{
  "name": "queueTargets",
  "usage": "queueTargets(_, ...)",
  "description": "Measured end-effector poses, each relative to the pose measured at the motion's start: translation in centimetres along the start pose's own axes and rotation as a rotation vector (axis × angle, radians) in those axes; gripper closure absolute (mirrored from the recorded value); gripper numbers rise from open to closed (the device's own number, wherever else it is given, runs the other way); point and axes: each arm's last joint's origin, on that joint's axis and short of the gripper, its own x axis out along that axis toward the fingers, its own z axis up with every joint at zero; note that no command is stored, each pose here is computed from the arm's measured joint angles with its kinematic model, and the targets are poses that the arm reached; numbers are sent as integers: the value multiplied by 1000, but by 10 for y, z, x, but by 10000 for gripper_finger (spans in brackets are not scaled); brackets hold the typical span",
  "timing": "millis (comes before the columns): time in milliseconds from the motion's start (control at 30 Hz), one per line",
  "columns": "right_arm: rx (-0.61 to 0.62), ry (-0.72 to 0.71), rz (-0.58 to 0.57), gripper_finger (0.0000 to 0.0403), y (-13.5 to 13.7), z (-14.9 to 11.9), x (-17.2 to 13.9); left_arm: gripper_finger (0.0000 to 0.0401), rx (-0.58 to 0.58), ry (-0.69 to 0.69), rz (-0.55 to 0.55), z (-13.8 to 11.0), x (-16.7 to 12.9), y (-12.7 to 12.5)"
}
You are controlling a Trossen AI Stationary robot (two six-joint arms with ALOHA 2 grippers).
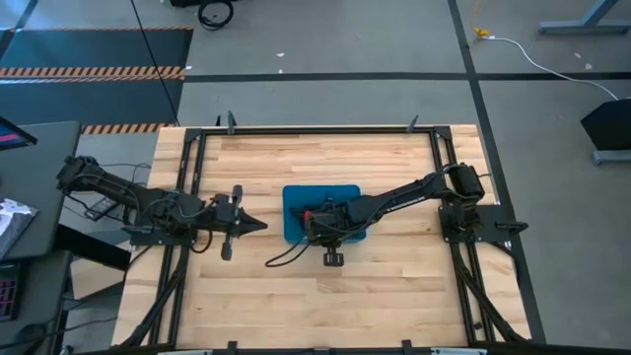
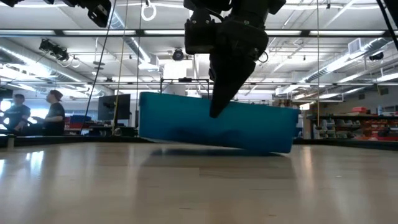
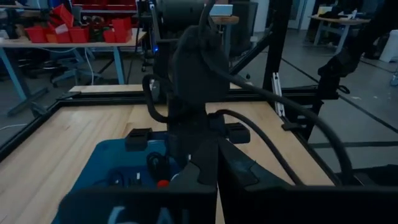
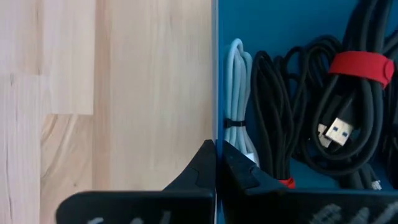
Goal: Pick and place USB-C Cables
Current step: Move the blue bin to the middle of the table
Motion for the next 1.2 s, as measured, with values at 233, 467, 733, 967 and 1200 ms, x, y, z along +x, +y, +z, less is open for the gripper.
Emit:
queueTargets(233,0,-19,5,399,-2,2,2,399,-20,5,4,-1,0,-1)
queueTargets(467,-1,-5,38,393,-1,2,14,399,-28,4,4,-1,0,-1)
queueTargets(733,20,-28,32,376,-5,5,19,399,-34,3,3,-1,1,-1)
queueTargets(967,53,-41,24,391,-12,7,19,399,-36,7,2,-1,1,-1)
queueTargets(1200,54,-44,23,384,-12,8,19,399,-32,8,-20,-1,-1,-5)
